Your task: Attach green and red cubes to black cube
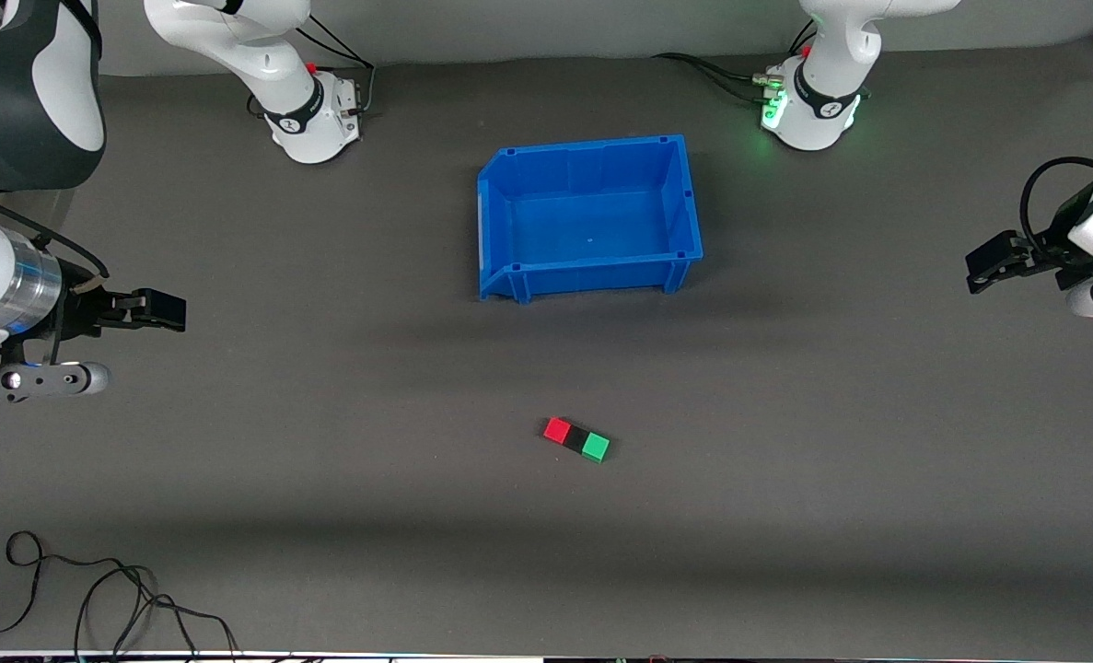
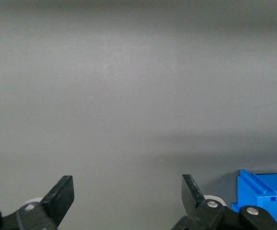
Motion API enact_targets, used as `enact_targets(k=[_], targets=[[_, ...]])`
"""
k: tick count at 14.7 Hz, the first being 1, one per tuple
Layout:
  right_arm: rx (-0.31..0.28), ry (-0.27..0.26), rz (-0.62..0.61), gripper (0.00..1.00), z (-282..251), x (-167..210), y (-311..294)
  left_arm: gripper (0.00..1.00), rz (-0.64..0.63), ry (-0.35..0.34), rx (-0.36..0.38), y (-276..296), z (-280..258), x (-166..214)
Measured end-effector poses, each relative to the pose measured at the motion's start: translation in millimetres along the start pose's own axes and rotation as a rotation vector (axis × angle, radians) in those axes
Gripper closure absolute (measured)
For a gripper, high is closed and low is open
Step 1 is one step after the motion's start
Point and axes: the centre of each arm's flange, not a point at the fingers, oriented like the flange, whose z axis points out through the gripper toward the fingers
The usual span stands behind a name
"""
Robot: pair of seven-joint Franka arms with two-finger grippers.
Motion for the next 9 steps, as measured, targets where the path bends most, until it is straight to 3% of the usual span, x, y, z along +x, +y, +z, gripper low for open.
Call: enact_targets(k=[6,9], targets=[[-0.001,-0.009,0.000,0.00,5,-2,13,0.00,0.004,-0.016,-0.014,-6,7,6],[0.010,0.015,0.011,0.00,7,-18,32,0.00,0.000,-0.008,-0.030,-5,2,8]])
